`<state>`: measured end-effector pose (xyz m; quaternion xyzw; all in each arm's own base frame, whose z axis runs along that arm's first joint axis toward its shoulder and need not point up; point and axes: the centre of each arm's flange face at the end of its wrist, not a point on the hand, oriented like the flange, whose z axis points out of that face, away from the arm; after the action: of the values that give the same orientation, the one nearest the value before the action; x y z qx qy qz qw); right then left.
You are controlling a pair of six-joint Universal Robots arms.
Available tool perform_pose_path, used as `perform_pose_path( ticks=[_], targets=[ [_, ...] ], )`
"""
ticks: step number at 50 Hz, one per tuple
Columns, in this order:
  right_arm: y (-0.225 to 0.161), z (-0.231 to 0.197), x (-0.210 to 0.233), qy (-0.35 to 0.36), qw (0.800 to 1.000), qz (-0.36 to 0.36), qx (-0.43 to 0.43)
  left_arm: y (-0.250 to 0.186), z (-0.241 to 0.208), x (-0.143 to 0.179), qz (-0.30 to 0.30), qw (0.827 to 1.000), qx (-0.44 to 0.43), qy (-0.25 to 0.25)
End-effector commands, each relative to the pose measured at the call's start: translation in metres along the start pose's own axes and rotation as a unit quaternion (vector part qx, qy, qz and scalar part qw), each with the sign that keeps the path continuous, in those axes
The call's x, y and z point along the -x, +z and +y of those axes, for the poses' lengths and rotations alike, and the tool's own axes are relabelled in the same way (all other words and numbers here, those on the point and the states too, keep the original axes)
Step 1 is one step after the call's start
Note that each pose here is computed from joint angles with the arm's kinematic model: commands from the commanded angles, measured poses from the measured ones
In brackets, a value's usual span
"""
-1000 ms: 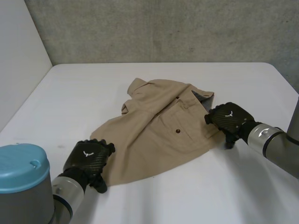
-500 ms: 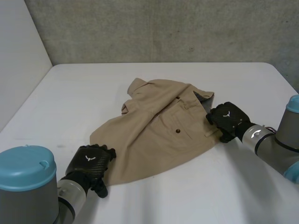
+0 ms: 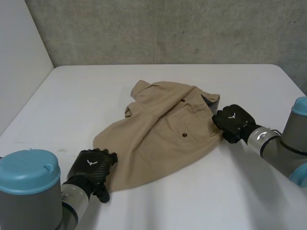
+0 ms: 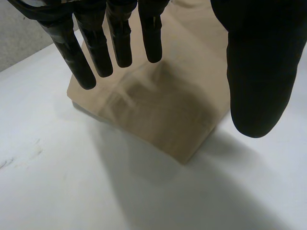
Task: Fold the shorts.
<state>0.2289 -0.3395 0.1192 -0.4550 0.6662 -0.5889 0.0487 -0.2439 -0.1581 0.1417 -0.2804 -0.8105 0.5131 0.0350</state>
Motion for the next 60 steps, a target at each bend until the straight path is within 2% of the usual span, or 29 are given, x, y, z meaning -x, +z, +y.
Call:
perform_pose_path(
  ticks=[1,12,20,28,35,38,43,44,47,51,54,57,58,60],
  targets=[
    [-0.006,-0.015,-0.010,0.060,0.998,0.018,-0.010,0.005,0.004,-0.002,0.002,1.000,0.008,0.001],
    [-0.022,-0.032,-0.009,0.096,0.995,0.021,-0.020,0.023,0.008,-0.002,-0.003,1.000,0.010,0.000],
    [-0.028,-0.034,-0.002,0.105,0.994,0.016,0.003,0.036,0.001,0.006,-0.023,0.999,-0.023,-0.012],
    [-0.045,-0.050,-0.008,0.108,0.994,0.027,0.018,0.018,-0.046,0.022,-0.044,0.993,-0.110,-0.028],
    [-0.072,-0.089,-0.024,0.100,0.994,0.049,-0.011,-0.027,-0.116,0.040,-0.066,0.967,-0.243,-0.045],
    [-0.095,-0.122,-0.038,0.095,0.991,0.077,-0.048,-0.058,-0.152,0.049,-0.073,0.949,-0.303,-0.051],
    [-0.140,-0.185,-0.067,0.104,0.974,0.149,-0.135,-0.107,-0.201,0.063,-0.081,0.922,-0.374,-0.063],
    [-0.147,-0.193,-0.071,0.107,0.970,0.159,-0.149,-0.123,-0.215,0.067,-0.079,0.912,-0.397,-0.073],
    [-0.176,-0.226,-0.078,0.110,0.955,0.181,-0.207,-0.153,-0.239,0.072,-0.066,0.890,-0.439,-0.105],
    [-0.201,-0.250,-0.080,0.115,0.941,0.190,-0.254,-0.173,-0.256,0.078,-0.060,0.872,-0.469,-0.125],
    [-0.203,-0.252,-0.080,0.120,0.941,0.187,-0.255,-0.177,-0.260,0.079,-0.060,0.868,-0.476,-0.126],
    [-0.199,-0.247,-0.079,0.130,0.944,0.184,-0.242,-0.168,-0.261,0.078,-0.060,0.873,-0.468,-0.125],
    [-0.193,-0.243,-0.080,0.135,0.946,0.181,-0.233,-0.163,-0.260,0.078,-0.060,0.876,-0.463,-0.125],
    [-0.183,-0.235,-0.080,0.142,0.949,0.176,-0.219,-0.136,-0.254,0.074,-0.059,0.892,-0.432,-0.122]
  ],
)
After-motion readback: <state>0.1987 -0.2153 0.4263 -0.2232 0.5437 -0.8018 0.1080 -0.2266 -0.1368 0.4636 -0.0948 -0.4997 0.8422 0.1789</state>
